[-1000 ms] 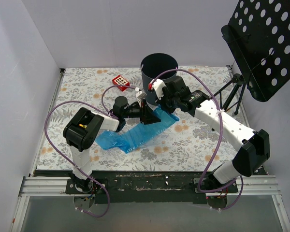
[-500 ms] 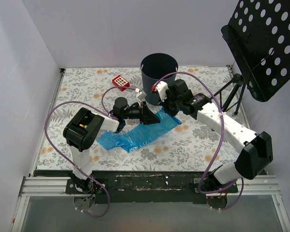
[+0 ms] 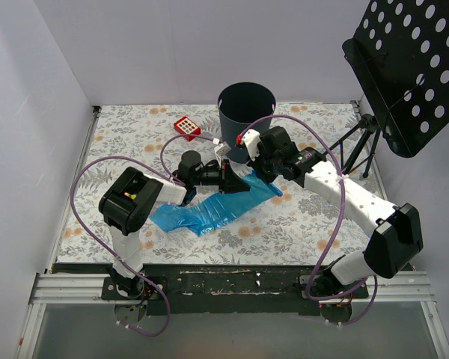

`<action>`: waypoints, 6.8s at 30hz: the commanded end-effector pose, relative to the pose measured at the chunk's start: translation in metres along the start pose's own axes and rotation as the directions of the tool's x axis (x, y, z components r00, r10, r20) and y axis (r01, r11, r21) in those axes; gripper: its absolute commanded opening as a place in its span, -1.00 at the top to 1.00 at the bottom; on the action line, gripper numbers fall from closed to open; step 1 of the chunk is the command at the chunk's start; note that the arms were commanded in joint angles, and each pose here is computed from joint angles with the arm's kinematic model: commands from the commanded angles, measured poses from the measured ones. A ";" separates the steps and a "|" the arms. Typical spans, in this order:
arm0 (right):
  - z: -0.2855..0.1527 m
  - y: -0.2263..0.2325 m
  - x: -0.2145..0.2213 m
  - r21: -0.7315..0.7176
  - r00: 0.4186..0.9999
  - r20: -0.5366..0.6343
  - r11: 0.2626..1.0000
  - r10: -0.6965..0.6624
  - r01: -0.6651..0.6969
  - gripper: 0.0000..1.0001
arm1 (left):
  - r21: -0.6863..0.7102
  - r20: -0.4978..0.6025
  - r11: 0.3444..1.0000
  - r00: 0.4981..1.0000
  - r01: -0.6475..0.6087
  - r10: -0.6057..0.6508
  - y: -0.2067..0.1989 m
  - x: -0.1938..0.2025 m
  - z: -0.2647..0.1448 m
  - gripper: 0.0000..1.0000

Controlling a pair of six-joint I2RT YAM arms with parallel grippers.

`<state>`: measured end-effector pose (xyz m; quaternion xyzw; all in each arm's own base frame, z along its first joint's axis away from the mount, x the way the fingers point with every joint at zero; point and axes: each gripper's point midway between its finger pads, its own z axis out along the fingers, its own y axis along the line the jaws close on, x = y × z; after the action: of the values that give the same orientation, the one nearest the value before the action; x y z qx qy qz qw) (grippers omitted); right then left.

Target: Put the trash bags into the trash bin

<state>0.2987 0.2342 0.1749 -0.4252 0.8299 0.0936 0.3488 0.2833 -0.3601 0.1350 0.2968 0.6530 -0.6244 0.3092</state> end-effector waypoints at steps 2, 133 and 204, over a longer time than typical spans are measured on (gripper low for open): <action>-0.009 -0.003 -0.009 0.021 0.998 0.044 0.999 0.043 -0.044 0.97 | -0.038 0.009 0.997 0.998 -0.069 0.069 0.004 -0.013 0.005 1.00; 0.081 0.085 0.078 -0.487 0.997 0.068 0.874 0.044 -0.005 0.97 | -0.233 -0.239 0.937 0.949 -0.260 0.203 0.028 0.047 -0.003 -0.04; 0.046 0.002 0.063 -0.388 0.994 0.045 0.919 0.101 -0.075 0.82 | -0.534 -0.127 0.817 0.976 -0.219 0.179 0.019 0.010 -0.078 1.00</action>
<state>0.2659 0.2019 0.0585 -0.4317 0.8252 0.2824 0.2300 0.3180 -0.2805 0.1150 0.2467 0.7894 -0.3421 0.4460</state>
